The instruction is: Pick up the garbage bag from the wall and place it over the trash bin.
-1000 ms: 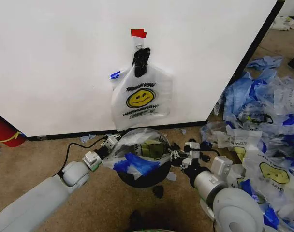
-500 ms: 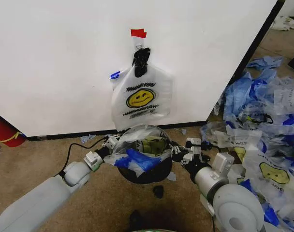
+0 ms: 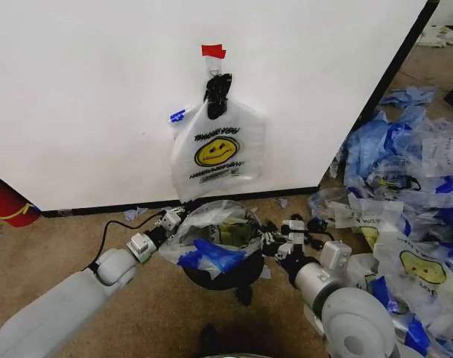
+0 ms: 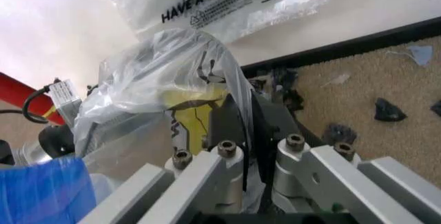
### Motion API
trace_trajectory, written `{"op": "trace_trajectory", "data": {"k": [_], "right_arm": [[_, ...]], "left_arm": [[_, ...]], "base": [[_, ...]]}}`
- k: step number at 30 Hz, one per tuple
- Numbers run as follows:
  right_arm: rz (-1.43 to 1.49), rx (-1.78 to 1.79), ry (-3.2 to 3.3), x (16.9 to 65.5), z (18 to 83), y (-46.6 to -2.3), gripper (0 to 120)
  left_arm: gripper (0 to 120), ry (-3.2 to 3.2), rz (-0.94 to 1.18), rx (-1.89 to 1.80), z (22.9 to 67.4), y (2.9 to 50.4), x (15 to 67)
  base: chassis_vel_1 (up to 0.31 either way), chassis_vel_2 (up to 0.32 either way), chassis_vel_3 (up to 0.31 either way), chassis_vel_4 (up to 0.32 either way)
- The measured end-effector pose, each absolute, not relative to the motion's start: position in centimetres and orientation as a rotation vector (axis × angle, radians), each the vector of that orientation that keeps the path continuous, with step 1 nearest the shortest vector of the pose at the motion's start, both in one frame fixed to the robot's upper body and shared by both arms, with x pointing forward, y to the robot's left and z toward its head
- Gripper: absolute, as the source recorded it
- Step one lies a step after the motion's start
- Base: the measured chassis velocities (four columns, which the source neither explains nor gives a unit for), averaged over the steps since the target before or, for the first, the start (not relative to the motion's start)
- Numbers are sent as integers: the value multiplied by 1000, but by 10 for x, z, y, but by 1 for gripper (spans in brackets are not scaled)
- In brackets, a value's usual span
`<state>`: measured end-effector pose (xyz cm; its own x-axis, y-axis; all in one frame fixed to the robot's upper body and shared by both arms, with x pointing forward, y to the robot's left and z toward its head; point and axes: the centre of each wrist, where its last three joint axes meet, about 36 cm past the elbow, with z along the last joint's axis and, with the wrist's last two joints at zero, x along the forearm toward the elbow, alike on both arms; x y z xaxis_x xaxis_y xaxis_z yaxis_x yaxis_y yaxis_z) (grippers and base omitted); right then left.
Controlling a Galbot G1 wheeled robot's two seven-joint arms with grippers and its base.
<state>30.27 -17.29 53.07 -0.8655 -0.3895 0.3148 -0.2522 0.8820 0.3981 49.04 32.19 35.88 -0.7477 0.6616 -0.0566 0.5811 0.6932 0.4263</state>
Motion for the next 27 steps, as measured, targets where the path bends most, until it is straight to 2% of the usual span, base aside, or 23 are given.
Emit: {"op": "trace_trajectory", "data": {"k": [4, 7, 9, 10, 11, 13, 18, 27], "right_arm": [[-489, 476, -2668, 305, 532, -173, 0], [-490, 474, -2671, 305, 533, -173, 0], [-490, 472, -2671, 306, 532, -173, 0], [-490, 471, -2670, 306, 532, -174, 0], [-489, 470, -2670, 306, 532, -174, 0], [-489, 469, -2670, 306, 532, -174, 0], [-487, 466, -2668, 307, 530, -174, 0], [-487, 468, -2668, 309, 530, -174, 0]], "left_arm": [[45, 2705, 614, 988, 357, 330, 497], [52, 2709, 622, 981, 356, 332, 499], [63, 2706, 623, 981, 355, 331, 501], [63, 2703, 621, 982, 354, 330, 502], [70, 2696, 618, 986, 354, 328, 503], [73, 2694, 618, 989, 354, 328, 502], [94, 2682, 639, 1019, 356, 330, 503], [99, 2635, 705, 1101, 364, 360, 518]], "base": [[0, 0, 0, 0], [0, 0, 0, 0], [0, 0, 0, 0], [0, 0, 0, 0], [0, 0, 0, 0], [0, 0, 0, 0], [0, 0, 0, 0], [0, 0, 0, 0]]}}
